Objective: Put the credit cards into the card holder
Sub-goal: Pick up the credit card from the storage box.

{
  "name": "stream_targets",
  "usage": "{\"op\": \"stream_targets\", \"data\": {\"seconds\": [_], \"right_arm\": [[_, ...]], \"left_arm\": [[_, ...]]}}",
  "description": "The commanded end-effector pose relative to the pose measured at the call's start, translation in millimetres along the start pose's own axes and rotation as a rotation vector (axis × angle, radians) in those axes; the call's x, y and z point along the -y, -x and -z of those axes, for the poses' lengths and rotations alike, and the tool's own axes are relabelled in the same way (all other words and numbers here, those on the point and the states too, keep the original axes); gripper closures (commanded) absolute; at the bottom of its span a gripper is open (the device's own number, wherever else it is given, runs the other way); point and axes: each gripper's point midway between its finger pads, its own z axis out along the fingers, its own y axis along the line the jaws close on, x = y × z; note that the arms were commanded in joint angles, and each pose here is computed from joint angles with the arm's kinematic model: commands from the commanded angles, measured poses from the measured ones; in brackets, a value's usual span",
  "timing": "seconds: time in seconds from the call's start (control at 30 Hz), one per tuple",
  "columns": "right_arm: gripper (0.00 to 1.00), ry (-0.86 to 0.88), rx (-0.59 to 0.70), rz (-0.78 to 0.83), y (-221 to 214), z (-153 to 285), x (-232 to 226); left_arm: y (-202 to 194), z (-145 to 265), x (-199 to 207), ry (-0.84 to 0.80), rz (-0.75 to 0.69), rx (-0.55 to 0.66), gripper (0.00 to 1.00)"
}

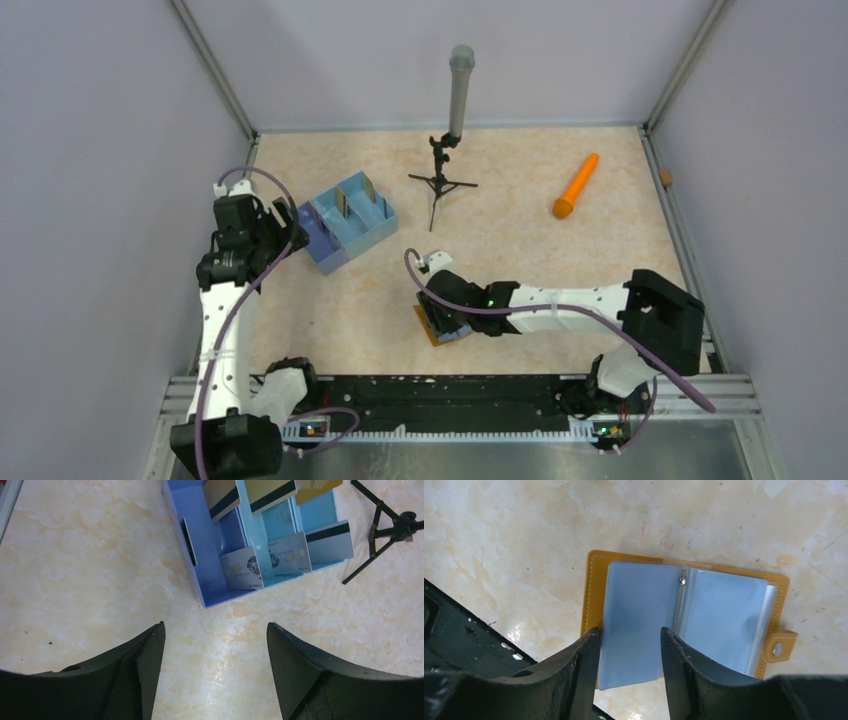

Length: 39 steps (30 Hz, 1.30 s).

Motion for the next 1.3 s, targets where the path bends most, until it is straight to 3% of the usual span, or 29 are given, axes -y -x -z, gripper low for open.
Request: {"op": "stream_targets", "data": {"seconds": [0.0,0.77,1.27], "right_arm": [[0.54,0.061,-0.010,0.014,-6.5,-10.7,-13.4],[0.55,0.093,-0.005,0.024,-14.4,-17.8,-14.0],[0.55,0.100,-0.012,0.006,-16.6,-20.4,-9.9]], "left_arm": [[10.1,-12.4,-6.5,-0.012,0.051,0.042,0.24],[19.7,-93.7,-31.0,0.124,0.079,-0.118,0.57],[21.1,-123.0,-32.5,0.136,0.075,-0.187,0.62]]}}
